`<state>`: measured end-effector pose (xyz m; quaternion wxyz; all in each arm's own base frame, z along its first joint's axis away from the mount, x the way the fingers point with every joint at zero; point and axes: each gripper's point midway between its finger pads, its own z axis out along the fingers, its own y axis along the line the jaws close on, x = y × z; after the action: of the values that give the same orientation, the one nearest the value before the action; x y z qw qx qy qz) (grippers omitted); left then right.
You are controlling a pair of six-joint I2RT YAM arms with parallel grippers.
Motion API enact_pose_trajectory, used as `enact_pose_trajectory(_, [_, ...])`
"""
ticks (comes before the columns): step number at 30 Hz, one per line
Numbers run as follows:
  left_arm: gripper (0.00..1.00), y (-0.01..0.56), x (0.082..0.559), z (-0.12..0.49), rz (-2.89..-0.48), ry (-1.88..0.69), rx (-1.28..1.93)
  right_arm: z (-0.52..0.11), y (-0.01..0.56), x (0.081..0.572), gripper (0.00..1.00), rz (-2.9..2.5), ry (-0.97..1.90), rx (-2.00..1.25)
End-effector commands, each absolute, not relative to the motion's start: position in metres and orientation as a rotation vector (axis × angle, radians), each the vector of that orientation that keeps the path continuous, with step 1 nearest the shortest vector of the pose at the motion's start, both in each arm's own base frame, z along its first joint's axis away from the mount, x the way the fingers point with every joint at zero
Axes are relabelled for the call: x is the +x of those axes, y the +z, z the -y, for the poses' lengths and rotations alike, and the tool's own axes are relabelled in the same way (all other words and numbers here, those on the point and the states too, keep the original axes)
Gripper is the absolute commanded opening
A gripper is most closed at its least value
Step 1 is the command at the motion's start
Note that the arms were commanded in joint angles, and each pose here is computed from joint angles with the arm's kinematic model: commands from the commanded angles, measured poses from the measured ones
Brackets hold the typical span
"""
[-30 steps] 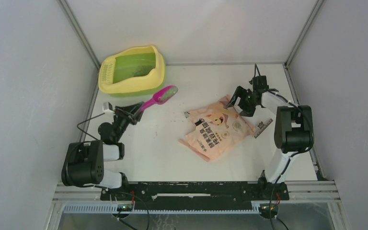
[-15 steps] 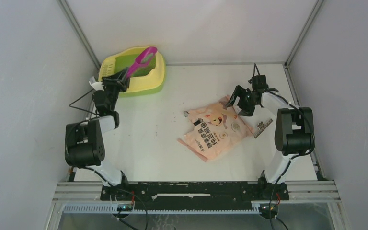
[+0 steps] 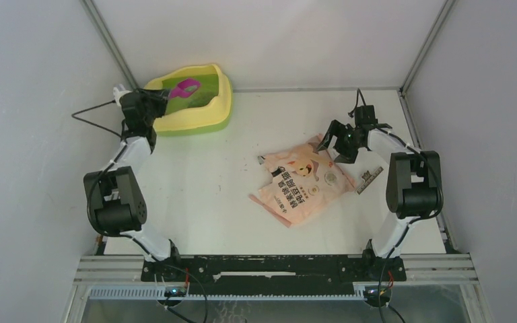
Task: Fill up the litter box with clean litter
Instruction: Pour the cat litter into the litter box.
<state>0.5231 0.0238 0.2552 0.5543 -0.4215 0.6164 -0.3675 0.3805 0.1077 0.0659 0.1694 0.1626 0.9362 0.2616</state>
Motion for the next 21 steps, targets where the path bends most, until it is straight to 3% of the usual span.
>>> enact_pose_trajectory(1, [0.05,0.293,0.537,-0.035,-1.584,-0.496,-0.761,-0.112,0.105,0.389,0.94,-2.572,0.799,0.394])
enact_pose_trajectory(9, [0.06,0.290,0.565,-0.004,-1.846,0.033,-0.396,-0.106,0.114,0.387,0.95,-2.555,0.794,0.395])
enact_pose_trajectory(16, [0.05,0.274,0.565,0.004,-1.956,0.278,-0.272,-0.103,0.117,0.386,0.95,-2.552,0.799,0.394])
enact_pose_trajectory(21, [0.04,0.293,0.552,-0.002,-1.919,0.371,-0.276,-0.105,0.116,0.387,0.95,-2.550,0.806,0.397])
